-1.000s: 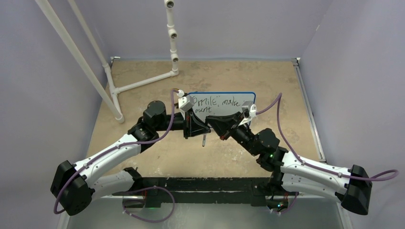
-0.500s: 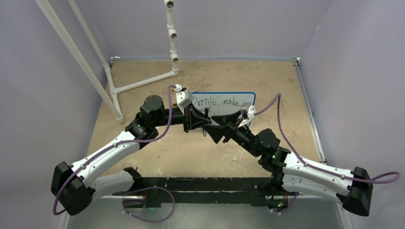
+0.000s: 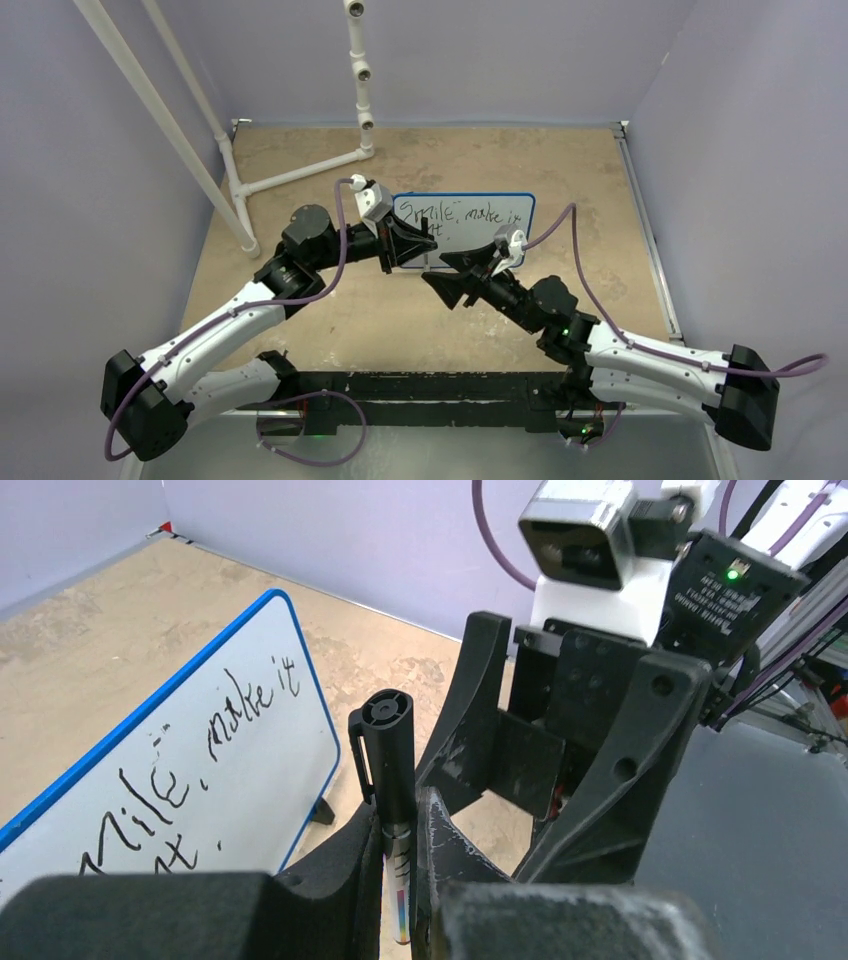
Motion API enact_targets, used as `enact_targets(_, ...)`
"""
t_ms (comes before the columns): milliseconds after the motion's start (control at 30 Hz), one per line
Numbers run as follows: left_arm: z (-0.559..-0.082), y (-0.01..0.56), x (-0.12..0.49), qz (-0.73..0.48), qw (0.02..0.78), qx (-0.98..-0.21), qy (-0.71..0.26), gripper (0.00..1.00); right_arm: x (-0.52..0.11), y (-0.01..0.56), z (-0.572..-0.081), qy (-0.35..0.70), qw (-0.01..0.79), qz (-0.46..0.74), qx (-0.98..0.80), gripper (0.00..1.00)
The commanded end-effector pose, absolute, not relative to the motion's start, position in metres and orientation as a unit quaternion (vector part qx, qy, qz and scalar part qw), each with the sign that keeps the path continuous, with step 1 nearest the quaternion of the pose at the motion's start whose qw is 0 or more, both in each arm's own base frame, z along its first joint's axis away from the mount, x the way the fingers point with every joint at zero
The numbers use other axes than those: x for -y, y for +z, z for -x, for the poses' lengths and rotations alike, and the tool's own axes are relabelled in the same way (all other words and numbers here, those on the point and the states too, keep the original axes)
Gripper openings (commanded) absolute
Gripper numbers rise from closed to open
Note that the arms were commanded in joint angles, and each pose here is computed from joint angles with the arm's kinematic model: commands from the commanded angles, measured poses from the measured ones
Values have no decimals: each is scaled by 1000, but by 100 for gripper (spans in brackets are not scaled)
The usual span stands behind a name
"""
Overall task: Write a sentence on the whiteboard
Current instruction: Close the whiteboard marker at the center of the board.
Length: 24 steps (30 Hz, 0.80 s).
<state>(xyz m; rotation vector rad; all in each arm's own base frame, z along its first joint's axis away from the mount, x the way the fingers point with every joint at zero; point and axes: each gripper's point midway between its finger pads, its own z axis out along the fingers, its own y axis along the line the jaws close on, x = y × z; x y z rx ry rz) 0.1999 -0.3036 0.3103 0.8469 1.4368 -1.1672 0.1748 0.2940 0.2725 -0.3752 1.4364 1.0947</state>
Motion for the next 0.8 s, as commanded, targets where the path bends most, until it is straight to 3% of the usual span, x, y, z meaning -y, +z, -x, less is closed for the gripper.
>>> enact_targets(0,-197,325,304,-335,540,-579,-510,0,-298,290,-175,486,624,162,-590,62)
enact_targets(300,-191,325,305,-328,529,-575,-531,0,-312,302,-189,475,647,161,-575,49)
enact_targets(467,-192,325,303,-326,531,-578,-527,0,-318,302,-189,481,643,167,-573,27)
enact_targets(600,-193,317,303,-326,526,-590,-519,0,-314,305,-189,481,646,159,-571,0)
enact_targets(667,-194,313,302,-322,522,-598,-515,1,-311,306,-190,477,648,153,-574,0)
enact_targets(767,-195,312,300,-317,519,-608,-511,25,-306,306,-192,474,652,143,-575,0)
